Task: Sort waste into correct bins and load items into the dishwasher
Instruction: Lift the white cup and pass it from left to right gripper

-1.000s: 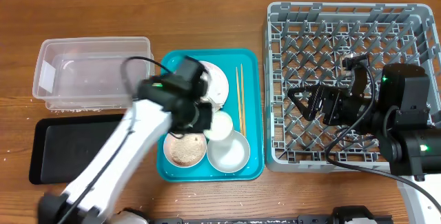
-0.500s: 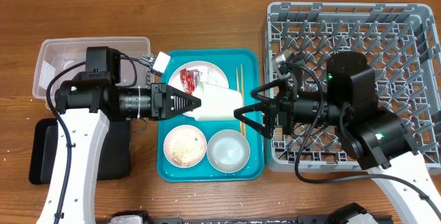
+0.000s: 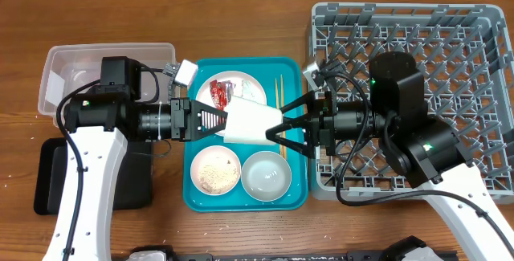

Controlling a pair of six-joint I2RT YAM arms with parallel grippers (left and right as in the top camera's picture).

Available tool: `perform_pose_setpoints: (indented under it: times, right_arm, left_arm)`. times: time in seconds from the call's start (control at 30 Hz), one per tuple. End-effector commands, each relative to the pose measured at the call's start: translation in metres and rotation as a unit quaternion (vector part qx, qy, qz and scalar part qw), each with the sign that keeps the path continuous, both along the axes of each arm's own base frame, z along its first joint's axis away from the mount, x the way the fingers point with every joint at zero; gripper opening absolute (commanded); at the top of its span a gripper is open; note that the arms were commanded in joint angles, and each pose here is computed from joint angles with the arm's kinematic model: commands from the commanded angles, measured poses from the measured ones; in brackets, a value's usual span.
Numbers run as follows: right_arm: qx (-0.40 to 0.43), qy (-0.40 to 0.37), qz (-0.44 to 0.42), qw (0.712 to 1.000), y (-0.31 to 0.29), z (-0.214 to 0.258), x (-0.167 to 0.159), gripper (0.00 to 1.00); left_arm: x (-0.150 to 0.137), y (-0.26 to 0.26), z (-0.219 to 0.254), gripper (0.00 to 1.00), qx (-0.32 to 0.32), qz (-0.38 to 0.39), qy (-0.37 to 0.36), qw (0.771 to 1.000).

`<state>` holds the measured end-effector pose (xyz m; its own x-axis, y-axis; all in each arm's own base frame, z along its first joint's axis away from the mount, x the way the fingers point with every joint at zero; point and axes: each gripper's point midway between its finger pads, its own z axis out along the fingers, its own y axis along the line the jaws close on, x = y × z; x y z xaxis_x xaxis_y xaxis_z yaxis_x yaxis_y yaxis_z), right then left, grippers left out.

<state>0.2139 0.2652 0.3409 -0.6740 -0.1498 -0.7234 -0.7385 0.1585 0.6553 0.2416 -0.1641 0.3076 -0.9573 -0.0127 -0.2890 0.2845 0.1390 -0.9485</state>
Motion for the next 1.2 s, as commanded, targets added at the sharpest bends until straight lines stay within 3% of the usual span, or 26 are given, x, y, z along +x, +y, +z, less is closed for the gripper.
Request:
perform_pose_setpoints:
  times: [0.0,0.07,0.17,0.37,0.5,0.6,0.77,0.83,0.97,1.03,1.07,1.17]
  right_arm:
    - [0.03,-0.012,0.062,0.998,0.007,0.02,-0.023,0.78]
    - [0.032,-0.014,0.075,0.997,0.011,0.021,-0.03,1.0]
    - [0.035,-0.023,0.092,0.995,0.02,0.023,-0.039,0.99]
    - [0.026,-0.045,0.058,0.997,0.024,0.021,-0.026,0.77]
    - [0.029,-0.053,0.049,0.997,0.021,0.024,-0.021,0.73]
    - [0.028,-0.053,0.04,0.997,0.017,0.024,-0.015,0.92]
    - [0.031,-0.044,0.044,0.998,0.02,0.025,-0.018,0.88]
    - [0.031,-0.043,0.053,0.997,0.023,0.024,-0.024,0.89]
    - [0.023,-0.042,0.036,0.998,0.021,0.022,-0.017,0.91]
    - [0.023,-0.041,0.023,0.999,0.015,0.022,-0.009,0.91]
    - [0.022,-0.038,0.015,0.999,0.012,0.021,-0.006,0.91]
    - [0.014,-0.025,0.0,1.0,0.005,0.017,0.001,0.91]
  left_arm:
    - [0.0,-0.002,0.006,0.04,-0.009,-0.009,-0.032,0.999]
    - [0.001,-0.002,0.007,0.04,-0.009,-0.009,-0.039,0.999]
    - [0.001,-0.002,0.007,0.04,-0.009,-0.009,-0.043,0.999]
    - [0.001,-0.002,0.007,0.06,-0.009,-0.009,-0.04,0.999]
    - [0.0,-0.002,0.006,0.13,-0.007,-0.009,-0.037,0.999]
    - [0.0,-0.002,0.006,0.13,-0.007,-0.009,-0.035,0.999]
    - [0.0,-0.002,0.006,0.13,-0.007,-0.009,-0.036,0.999]
    - [0.001,-0.002,0.006,0.06,-0.007,-0.009,-0.039,0.999]
    - [0.001,-0.002,0.006,0.05,-0.006,-0.009,-0.039,0.999]
    - [0.002,-0.001,-0.003,0.12,0.018,-0.004,-0.034,0.999]
    - [0.003,0.001,-0.012,0.26,0.045,0.001,-0.027,0.999]
    - [0.001,0.003,-0.022,0.38,0.071,0.005,-0.013,0.997]
